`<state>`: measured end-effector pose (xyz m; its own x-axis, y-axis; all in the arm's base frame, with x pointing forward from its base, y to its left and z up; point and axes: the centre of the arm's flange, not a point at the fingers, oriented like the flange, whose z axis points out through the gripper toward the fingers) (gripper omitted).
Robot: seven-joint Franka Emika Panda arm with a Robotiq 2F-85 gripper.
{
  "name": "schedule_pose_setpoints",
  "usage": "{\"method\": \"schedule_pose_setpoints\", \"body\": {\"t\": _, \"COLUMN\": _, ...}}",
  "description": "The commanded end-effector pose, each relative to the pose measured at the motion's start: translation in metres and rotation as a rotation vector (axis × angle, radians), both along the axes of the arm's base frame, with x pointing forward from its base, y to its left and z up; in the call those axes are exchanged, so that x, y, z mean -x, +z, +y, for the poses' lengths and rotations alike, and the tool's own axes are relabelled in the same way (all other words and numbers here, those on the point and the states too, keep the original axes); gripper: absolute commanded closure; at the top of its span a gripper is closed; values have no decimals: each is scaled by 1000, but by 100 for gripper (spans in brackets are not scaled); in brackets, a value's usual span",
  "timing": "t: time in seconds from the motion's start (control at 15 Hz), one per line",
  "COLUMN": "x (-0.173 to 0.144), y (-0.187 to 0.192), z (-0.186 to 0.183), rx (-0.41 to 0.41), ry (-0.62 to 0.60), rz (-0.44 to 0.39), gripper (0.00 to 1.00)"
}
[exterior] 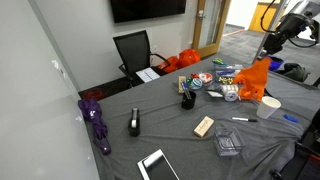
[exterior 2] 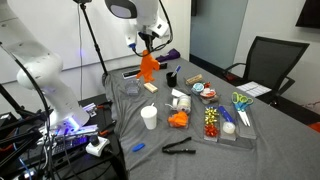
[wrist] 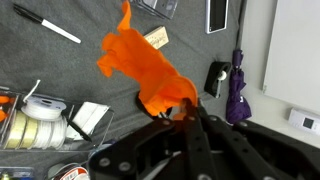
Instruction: Put the orange glove in the white cup
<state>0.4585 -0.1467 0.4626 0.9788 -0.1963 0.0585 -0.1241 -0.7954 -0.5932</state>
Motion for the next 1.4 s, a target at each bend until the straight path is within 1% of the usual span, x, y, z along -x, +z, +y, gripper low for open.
{"method": "schedule_pose_setpoints", "body": {"t": 0.0, "x": 2, "y": -2, "z": -26, "rx": 8, "ry": 75, "rz": 29, "gripper": 100}}
{"method": "schedule_pose_setpoints", "body": {"t": 0.2, "x": 9, "y": -6, "z": -43, "rx": 16, "ry": 122, "rz": 47, "gripper": 100}}
{"method": "schedule_pose_setpoints", "body": {"t": 0.53, "x": 12, "y": -14, "z": -65, "rx": 42, "ry": 158, "rz": 20, "gripper": 100}}
{"method": "schedule_pose_setpoints", "body": {"t": 0.8, "x": 10, "y": -12, "z": -81, "rx": 82, "ry": 244, "rz": 40, "gripper": 100}}
{"method": "schedule_pose_setpoints", "body": {"t": 0.93, "x": 11, "y": -13, "z": -81, "rx": 86, "ry": 275, "rz": 44, "gripper": 100}}
{"method": "schedule_pose_setpoints", "body": {"t": 1.0, "x": 15, "y": -14, "z": -71, "rx": 83, "ry": 227, "rz": 33, "gripper": 99}}
{"method": "schedule_pose_setpoints", "body": {"t": 1.33, "x": 13, "y": -14, "z": -72, "rx": 82, "ry": 245, "rz": 36, "gripper": 99}}
